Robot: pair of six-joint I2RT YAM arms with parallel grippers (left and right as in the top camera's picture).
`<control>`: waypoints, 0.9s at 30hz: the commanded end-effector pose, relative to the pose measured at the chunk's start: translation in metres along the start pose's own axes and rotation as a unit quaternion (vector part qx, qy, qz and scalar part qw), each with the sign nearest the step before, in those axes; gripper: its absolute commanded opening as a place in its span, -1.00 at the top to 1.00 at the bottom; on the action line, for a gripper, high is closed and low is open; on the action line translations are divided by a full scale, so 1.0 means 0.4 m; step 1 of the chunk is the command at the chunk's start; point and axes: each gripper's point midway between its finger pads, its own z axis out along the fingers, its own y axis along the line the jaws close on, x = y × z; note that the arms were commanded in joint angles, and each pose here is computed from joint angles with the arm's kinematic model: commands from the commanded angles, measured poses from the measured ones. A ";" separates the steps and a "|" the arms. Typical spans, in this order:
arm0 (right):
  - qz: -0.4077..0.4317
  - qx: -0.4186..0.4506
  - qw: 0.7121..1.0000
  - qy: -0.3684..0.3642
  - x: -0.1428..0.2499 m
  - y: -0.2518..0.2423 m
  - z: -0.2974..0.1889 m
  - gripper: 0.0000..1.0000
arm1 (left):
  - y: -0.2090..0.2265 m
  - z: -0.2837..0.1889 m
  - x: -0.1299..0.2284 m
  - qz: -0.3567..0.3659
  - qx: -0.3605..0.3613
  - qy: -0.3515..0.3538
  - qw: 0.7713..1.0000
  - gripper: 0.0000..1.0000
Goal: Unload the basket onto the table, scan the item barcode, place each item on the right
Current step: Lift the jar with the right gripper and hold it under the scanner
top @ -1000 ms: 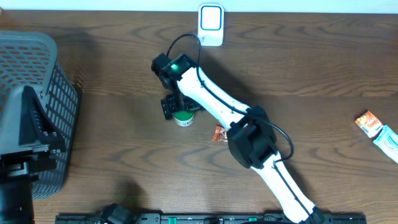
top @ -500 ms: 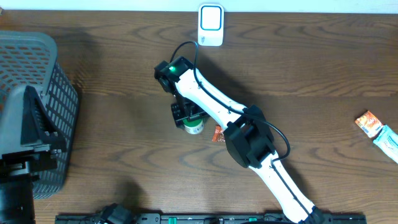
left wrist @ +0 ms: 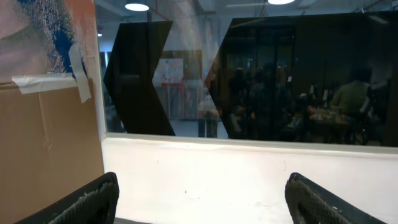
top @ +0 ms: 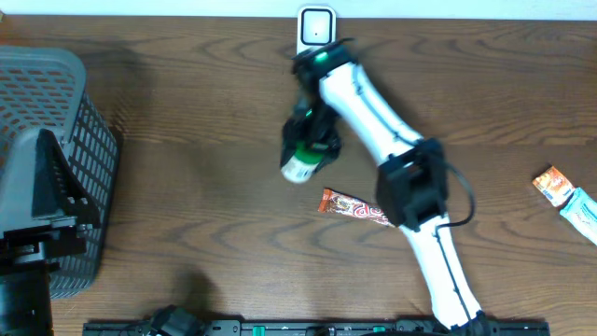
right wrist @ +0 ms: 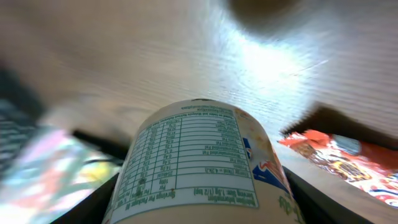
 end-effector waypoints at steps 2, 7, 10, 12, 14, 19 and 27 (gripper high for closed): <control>0.001 -0.130 0.991 -0.010 0.006 0.048 -0.130 -0.20 | -0.008 0.006 0.016 0.000 0.002 0.005 1.000 -0.71; 0.017 -0.157 0.987 -0.015 -0.012 0.027 -0.166 -0.21 | -0.012 0.010 0.021 0.000 0.002 0.005 1.000 -0.71; 0.019 -0.158 0.987 -0.016 -0.014 0.023 -0.169 -0.22 | -0.012 0.011 0.021 0.000 0.002 0.005 1.000 -0.71; 0.018 -0.158 0.987 -0.016 -0.014 0.023 -0.169 -0.22 | -0.012 0.011 0.021 0.000 0.002 0.005 1.000 -0.71; 0.018 -0.158 0.987 -0.016 -0.014 0.023 -0.169 -0.22 | -0.012 0.011 0.021 0.000 0.002 0.005 1.000 -0.71; -0.010 -0.176 0.984 -0.013 0.000 0.049 -0.174 -0.16 | -0.012 0.011 0.021 0.000 0.002 0.005 1.000 -0.71; -0.072 -0.201 0.975 -0.063 0.084 0.113 -0.287 -0.08 | -0.012 0.011 0.021 0.000 0.002 0.005 1.000 -0.72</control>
